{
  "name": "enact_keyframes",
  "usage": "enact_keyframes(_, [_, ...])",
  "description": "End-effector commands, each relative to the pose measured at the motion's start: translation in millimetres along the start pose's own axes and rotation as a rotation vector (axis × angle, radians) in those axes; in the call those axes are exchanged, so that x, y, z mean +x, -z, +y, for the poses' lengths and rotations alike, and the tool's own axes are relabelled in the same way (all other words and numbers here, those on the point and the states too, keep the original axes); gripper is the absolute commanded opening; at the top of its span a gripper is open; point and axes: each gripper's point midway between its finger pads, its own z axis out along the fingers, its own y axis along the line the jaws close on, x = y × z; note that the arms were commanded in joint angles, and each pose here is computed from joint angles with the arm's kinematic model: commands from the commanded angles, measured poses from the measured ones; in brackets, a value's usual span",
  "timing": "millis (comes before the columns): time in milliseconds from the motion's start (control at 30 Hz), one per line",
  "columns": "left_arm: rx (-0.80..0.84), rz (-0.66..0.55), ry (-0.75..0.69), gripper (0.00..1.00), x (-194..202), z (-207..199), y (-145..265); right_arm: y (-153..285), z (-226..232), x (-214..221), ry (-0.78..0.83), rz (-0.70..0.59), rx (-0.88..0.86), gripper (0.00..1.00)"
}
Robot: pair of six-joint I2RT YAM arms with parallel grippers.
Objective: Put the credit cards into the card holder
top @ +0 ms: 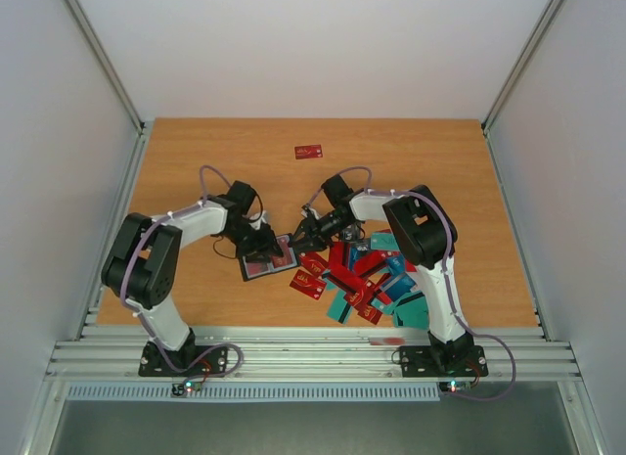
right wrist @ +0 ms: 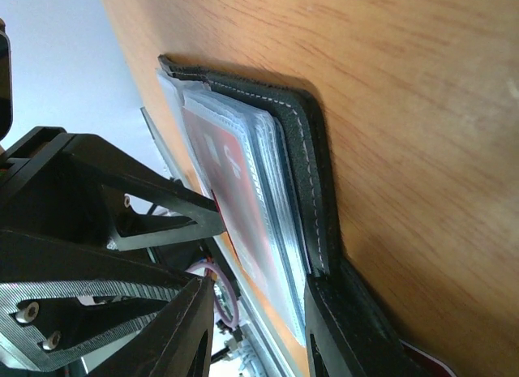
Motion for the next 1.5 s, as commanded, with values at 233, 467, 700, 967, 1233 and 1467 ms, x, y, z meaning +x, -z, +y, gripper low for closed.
enact_keyframes(233, [-0.122, 0.033, -0.028, 0.41, -1, -10, -5, 1, -21, 5, -0.068, -0.021, 0.075, 0.33])
enact_keyframes(467, [-0.161, 0.009, -0.059, 0.42, 8, -9, 15, 12, -11, 9, -0.03, -0.026, 0.094, 0.38])
enact_keyframes(700, [-0.155, -0.023, -0.094, 0.31, 14, -11, 26, 25, 7, 18, 0.032, -0.002, 0.097, 0.43])
enact_keyframes(967, [-0.113, -0.05, -0.115, 0.1, -3, -15, 10, 35, 26, 29, 0.059, 0.008, 0.094, 0.45])
enact_keyframes(1233, [-0.107, -0.012, -0.117, 0.02, -9, -10, -8, 35, 36, 32, 0.051, -0.007, 0.071, 0.45])
enact_keyframes(1467, [-0.104, 0.011, -0.128, 0.0, -11, -8, -16, 25, 31, 25, 0.009, -0.01, 0.057, 0.44])
